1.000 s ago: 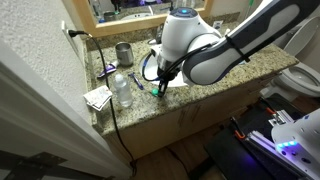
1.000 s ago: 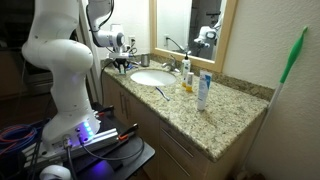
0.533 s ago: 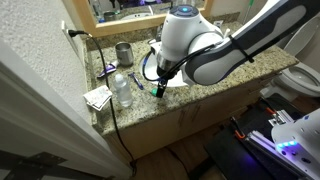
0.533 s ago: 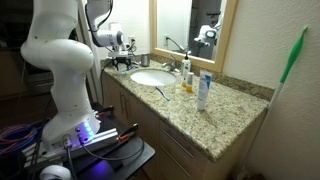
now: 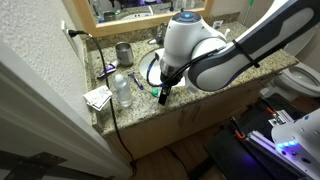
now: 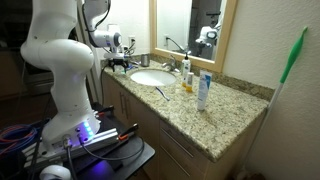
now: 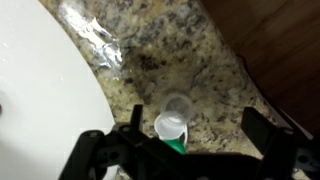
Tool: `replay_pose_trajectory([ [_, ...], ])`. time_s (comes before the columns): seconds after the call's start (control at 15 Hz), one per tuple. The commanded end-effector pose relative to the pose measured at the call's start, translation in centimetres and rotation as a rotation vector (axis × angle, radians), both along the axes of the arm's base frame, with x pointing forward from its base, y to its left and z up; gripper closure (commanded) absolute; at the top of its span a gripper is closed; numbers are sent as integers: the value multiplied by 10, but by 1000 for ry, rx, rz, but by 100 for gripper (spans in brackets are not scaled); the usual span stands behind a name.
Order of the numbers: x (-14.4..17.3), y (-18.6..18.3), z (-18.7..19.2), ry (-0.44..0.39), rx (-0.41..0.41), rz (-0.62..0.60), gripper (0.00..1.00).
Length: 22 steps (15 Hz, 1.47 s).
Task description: Close the contact lens case with the white lid
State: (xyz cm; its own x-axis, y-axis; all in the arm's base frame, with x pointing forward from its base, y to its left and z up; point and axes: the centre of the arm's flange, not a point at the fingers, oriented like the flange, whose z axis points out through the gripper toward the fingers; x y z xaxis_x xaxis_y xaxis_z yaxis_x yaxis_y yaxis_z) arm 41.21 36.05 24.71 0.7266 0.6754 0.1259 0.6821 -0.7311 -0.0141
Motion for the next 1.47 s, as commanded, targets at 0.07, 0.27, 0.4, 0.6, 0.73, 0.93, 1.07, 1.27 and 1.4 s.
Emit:
replay_pose_trajectory([
  [0.07,-3,-4,-3,1,4,-25,0],
  [0.27,0,-4,-7,-2,8,-20,27],
  [0.4,1,-4,-11,5,6,-25,42],
  [0.6,1,-9,-14,12,-5,-36,61],
  [0.73,2,-10,-15,14,-9,-39,75],
  [0.93,4,-11,-15,11,-13,-42,93],
  [1.07,4,-11,-15,12,-16,-41,92],
  [1.27,-1,-9,-8,20,-28,-35,92],
  [1.4,-5,-7,3,39,-58,-30,92],
])
